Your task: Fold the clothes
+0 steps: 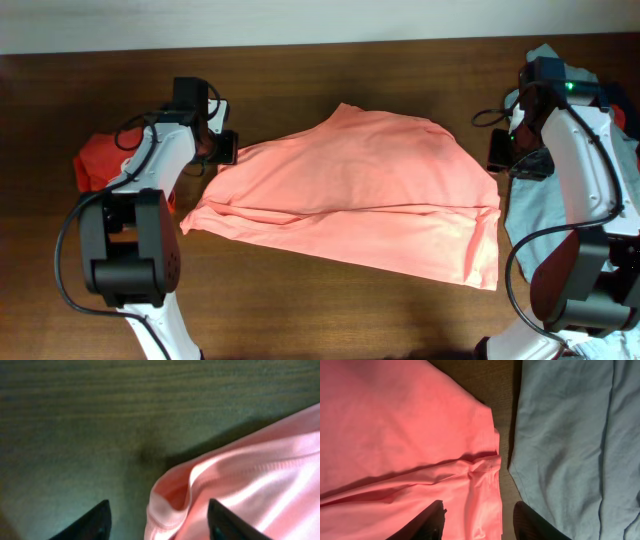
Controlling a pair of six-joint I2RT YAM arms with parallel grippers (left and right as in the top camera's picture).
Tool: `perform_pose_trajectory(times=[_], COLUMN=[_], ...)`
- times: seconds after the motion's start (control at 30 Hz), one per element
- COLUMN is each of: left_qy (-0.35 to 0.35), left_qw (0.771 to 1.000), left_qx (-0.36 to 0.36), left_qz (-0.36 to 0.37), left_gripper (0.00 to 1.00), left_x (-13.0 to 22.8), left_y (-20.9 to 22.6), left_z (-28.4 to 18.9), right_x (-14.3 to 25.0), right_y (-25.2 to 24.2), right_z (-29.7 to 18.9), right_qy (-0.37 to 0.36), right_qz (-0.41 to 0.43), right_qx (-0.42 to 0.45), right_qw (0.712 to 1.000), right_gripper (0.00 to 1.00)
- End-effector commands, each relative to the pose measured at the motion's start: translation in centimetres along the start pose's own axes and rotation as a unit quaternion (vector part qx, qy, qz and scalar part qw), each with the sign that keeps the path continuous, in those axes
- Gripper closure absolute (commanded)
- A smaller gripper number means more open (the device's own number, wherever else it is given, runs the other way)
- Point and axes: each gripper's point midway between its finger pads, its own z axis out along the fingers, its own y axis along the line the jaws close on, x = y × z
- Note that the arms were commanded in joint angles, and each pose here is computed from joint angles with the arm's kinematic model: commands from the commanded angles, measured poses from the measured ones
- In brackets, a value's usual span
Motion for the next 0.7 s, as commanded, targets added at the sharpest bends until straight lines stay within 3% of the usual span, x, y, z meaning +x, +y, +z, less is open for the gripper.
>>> perform_pose_trajectory(times=[0.0, 0.07, 0.17, 0.27, 0.33, 0.5, 0.67], left_qy=[0.005, 0.010, 0.008, 0.006, 0.007, -0.001, -0.061], left_qw=[1.000, 1.000, 1.000, 1.000, 1.000, 0.990, 0.986], left_qx=[0.013, 0.013, 0.013, 0.009, -0.006, -0.130, -0.143], left_qz=[0.004, 0.004, 0.004, 0.004, 0.003, -0.051, -0.061], left_gripper=[0.46, 0.59, 0.87, 1.00, 1.00, 0.99, 0.96], left_x=[0.1, 0.3, 0.2, 0.0, 0.1, -0.2, -3.0], left_y=[-0.2, -0.1, -0.1, 0.0, 0.6, 4.8, 5.2], left_z=[1.2, 1.5, 1.5, 1.5, 1.5, -0.2, -2.7], right_x=[-0.2, -0.2, -0.2, -0.2, -0.2, -0.2, -0.3], right_y=[0.0, 0.0, 0.0, 0.0, 0.0, 0.0, 0.0], right_z=[-0.7, -0.7, -0.7, -0.7, -0.7, -0.7, -0.5], right_qy=[-0.009, -0.009, -0.009, -0.009, -0.009, -0.010, -0.010], right_qz=[0.002, 0.002, 0.002, 0.002, 0.002, 0.002, 0.002], right_qx=[-0.003, -0.003, -0.002, -0.002, -0.002, -0.002, -0.003], right_qw=[1.000, 1.000, 1.000, 1.000, 1.000, 1.000, 1.000], right_gripper=[0.51, 0.51, 0.51, 0.52, 0.52, 0.52, 0.52])
